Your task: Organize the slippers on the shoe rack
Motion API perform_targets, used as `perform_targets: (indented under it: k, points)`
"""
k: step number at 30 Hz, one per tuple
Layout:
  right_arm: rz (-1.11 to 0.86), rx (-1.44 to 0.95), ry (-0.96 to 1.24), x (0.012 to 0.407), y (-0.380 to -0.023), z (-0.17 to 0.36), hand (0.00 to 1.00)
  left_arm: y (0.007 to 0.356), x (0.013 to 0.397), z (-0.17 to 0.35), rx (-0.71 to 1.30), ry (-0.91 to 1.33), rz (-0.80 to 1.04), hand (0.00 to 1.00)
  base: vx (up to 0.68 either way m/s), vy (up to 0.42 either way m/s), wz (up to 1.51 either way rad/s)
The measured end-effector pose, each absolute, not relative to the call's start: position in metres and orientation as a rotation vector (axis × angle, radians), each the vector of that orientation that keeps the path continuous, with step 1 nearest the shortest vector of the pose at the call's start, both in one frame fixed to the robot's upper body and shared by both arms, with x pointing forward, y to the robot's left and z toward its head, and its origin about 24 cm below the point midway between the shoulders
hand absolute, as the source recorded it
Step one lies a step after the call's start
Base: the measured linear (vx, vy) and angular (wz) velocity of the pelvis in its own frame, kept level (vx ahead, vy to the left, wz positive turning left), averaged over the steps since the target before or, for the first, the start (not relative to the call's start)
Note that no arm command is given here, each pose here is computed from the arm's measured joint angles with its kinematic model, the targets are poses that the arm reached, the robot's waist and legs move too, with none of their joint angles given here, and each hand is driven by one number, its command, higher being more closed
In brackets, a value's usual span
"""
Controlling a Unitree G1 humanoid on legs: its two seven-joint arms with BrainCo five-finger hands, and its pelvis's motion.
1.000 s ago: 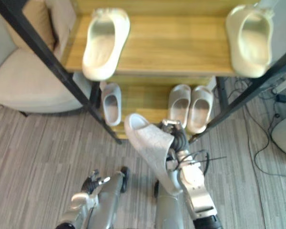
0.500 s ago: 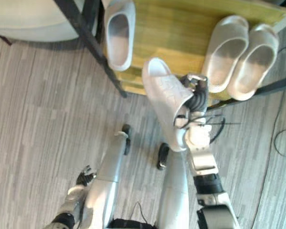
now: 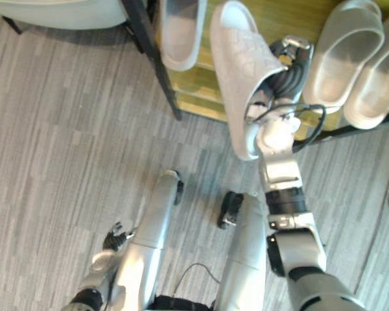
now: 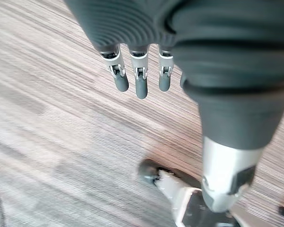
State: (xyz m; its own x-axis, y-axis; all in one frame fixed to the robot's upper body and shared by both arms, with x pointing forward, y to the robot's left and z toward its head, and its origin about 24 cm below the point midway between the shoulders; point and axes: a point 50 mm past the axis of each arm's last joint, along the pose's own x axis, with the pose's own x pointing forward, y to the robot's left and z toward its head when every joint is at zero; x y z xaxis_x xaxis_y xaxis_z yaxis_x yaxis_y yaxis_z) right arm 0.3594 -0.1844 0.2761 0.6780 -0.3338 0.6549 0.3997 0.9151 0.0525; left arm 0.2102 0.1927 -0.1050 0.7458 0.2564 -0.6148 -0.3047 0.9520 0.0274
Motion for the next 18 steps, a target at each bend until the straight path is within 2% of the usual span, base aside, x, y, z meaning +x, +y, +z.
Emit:
perform_targets:
  k: [18]
  points:
    - [-0.577, -0.106, -0.662, 0.382, -0.2, 0.325, 1.0, 0.192, 0.209, -0.105, -0.072, 0.663, 0.324, 0.0, 0.02, -0.03, 0.05]
